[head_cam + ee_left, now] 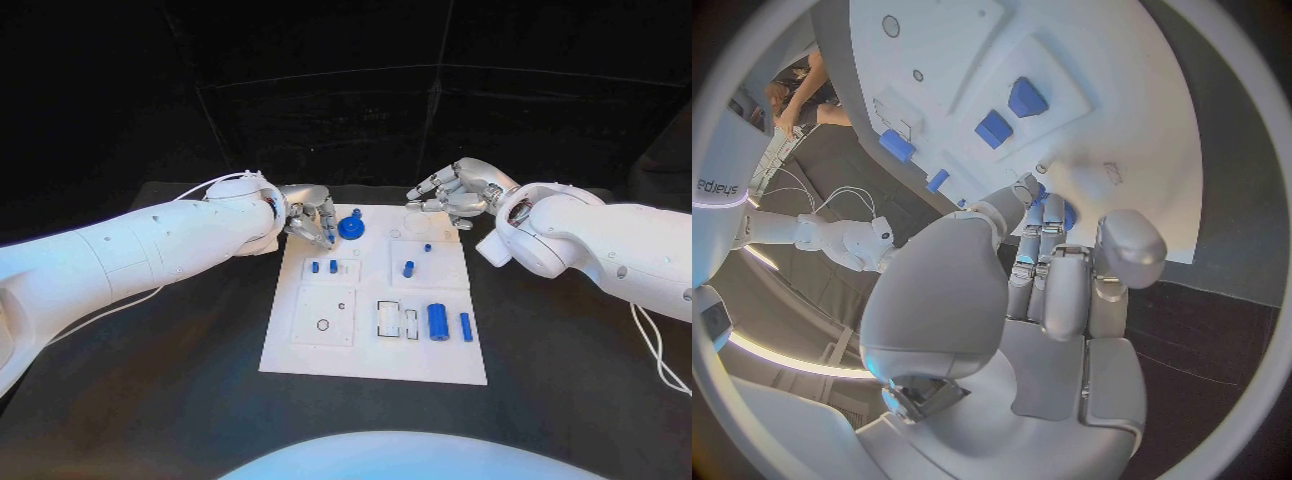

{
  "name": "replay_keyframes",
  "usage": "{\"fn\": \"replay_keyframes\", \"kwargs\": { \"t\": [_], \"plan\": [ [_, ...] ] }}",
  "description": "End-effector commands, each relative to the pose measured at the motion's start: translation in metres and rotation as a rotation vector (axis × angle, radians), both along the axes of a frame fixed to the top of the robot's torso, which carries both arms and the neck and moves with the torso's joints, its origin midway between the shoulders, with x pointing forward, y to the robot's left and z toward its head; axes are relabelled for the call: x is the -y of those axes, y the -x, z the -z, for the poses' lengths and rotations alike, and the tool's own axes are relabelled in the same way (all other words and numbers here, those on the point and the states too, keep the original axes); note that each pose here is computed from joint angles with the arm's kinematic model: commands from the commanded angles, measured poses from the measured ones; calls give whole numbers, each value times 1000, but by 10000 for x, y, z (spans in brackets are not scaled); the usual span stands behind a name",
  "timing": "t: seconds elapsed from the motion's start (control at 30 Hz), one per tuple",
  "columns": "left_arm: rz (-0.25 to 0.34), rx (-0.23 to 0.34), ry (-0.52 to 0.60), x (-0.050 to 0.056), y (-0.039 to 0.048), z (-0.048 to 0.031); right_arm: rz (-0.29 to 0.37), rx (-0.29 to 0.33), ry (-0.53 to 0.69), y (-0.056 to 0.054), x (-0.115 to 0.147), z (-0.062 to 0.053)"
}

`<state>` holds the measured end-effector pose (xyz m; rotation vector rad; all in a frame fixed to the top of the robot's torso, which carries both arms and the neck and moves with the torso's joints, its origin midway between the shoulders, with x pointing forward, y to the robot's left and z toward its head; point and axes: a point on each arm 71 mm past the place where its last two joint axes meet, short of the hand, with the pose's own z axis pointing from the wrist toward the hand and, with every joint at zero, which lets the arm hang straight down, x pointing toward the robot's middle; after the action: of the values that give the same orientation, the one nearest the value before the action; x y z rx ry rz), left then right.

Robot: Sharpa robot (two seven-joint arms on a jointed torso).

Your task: Assemble the parts on the task board

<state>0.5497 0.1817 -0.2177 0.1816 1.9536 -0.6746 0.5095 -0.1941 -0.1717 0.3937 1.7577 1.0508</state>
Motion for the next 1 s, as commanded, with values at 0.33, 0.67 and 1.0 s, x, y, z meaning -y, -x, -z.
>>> {"fn": "replay_keyframes", "kwargs": {
  "t": [0.33, 0.67, 1.0],
  "plan": [
    [1, -48, -18, -13, 19, 82, -5, 7, -4, 2, -8, -18],
    [5, -59, -22, 3, 23, 102, -6, 7, -3, 2, -11, -17],
    [3, -68, -28, 6, 22, 127, -6, 6, -3, 2, -10, -17]
  ]
}}
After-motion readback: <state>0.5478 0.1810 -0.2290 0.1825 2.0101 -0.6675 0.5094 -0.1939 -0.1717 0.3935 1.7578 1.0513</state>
